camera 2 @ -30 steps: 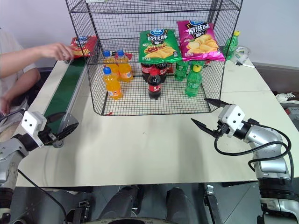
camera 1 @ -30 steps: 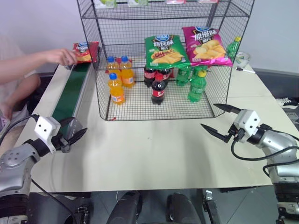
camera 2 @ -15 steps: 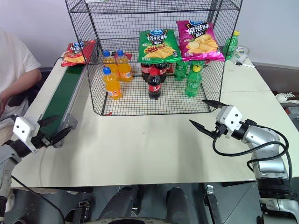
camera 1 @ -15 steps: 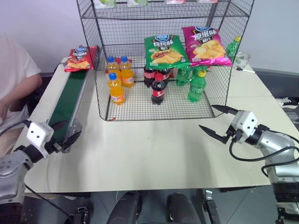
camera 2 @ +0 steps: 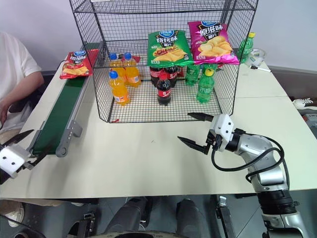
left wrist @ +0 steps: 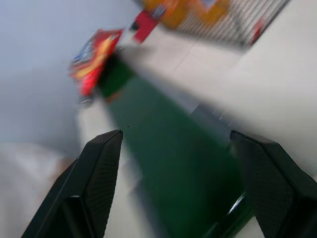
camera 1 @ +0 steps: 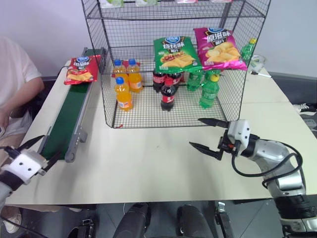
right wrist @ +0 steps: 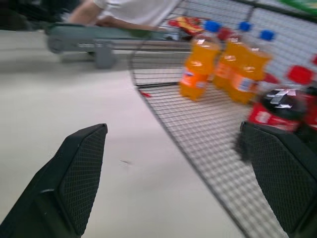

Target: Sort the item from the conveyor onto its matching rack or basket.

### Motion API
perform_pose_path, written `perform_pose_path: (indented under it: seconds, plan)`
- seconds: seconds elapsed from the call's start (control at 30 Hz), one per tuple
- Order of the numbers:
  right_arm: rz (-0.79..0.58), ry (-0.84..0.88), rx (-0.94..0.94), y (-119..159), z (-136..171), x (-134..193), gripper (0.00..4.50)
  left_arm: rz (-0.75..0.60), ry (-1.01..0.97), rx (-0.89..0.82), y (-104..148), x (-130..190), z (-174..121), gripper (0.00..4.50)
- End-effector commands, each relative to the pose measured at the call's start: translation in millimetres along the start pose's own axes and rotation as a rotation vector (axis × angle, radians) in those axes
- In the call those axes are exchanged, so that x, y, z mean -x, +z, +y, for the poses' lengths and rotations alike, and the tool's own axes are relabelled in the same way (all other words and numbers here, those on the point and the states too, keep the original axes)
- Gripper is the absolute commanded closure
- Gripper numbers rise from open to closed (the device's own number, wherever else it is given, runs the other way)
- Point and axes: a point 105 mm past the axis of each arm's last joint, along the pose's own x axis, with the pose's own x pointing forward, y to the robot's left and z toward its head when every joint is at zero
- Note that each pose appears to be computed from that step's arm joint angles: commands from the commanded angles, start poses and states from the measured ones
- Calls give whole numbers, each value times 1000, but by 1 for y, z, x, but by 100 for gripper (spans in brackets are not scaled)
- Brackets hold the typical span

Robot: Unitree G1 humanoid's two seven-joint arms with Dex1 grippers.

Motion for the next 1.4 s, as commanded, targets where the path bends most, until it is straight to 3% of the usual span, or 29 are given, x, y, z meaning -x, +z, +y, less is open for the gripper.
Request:
perform_pose_path:
  seconds: [0.03,0.13,0.17,0.2,0.8,1.4]
  plan:
    - [-24,52,25,9,5,-5,0,-6,57,-218,1,12,7,88]
    - [-26,44,29,9,1,-6,0,0,101,-282,-2,25,4,88]
    - [-26,42,31,10,-1,-6,0,5,98,-291,-4,30,1,31]
    - [-27,41,35,10,-2,-6,0,-3,86,-287,-3,34,-5,2]
    - [-31,234,-86,8,40,-5,0,43,133,-386,-16,34,-5,2]
    - [-125,236,-151,22,37,-19,0,-4,163,-389,-8,13,-6,2]
